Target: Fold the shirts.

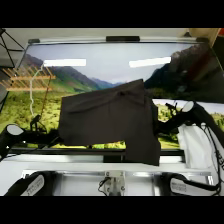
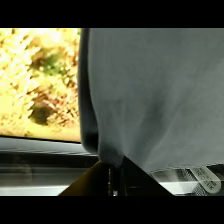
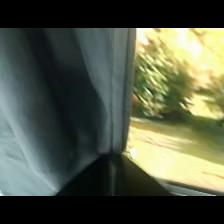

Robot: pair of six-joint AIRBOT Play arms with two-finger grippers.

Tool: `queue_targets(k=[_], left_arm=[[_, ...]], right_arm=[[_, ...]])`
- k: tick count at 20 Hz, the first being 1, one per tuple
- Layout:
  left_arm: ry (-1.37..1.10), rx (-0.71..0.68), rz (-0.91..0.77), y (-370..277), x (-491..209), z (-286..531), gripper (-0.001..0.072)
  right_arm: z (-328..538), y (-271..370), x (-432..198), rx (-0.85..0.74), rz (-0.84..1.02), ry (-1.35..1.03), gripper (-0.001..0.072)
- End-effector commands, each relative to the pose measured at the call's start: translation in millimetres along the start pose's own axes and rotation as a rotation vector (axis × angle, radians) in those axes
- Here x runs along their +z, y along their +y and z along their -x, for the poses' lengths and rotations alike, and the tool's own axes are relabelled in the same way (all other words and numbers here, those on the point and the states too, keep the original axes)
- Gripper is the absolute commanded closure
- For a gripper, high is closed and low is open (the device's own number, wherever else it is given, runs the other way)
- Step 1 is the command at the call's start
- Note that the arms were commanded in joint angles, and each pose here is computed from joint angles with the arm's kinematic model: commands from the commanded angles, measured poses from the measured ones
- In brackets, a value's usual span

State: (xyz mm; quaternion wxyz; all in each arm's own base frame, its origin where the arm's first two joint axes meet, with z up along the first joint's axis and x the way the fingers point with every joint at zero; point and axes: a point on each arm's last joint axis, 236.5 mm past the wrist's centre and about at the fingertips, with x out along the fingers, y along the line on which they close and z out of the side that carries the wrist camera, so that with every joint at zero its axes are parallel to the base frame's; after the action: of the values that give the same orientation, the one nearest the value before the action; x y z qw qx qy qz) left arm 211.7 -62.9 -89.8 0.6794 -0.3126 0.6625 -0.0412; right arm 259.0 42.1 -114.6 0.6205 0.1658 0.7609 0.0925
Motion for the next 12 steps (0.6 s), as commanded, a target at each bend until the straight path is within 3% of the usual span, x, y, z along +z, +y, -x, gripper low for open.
queue_targets(k=[1, 4, 6, 8, 10, 12], left_arm=[[-0.024, 0.024, -0.023, 2.0, 5.4, 6.4, 0.067], [-0.217, 0.037, -0.131, -27.2, 48.5, 64.3, 0.0671], [-0.506, 0.003, -0.294, -85.4, 87.9, 158.5, 0.0671], [-0.925, -0.035, -0.498, -163.8, 94.3, 305.5, 0.067], [-1.412, -0.098, -0.629, -232.4, 41.4, 471.1, 0.067], [-1.778, -0.181, -0.635, -260.4, -44.9, 591.1, 0.067]], right_arm=[[-3.3, 0.0, 2.2, -0.006, -0.011, -0.007, 0.0659], [48.5, 24.5, 23.5, 0.012, 0.071, -0.188, 0.066], [144.1, 59.5, 54.0, 0.004, 0.191, -0.497, 0.066], [293.9, 107.3, 57.1, -0.058, 0.35, -0.948, 0.066], [464.0, 156.6, -2.4, -0.142, 0.476, -1.486, 0.0659], [579.9, 188.8, -105.4, -0.196, 0.532, -1.909, 0.0659]])
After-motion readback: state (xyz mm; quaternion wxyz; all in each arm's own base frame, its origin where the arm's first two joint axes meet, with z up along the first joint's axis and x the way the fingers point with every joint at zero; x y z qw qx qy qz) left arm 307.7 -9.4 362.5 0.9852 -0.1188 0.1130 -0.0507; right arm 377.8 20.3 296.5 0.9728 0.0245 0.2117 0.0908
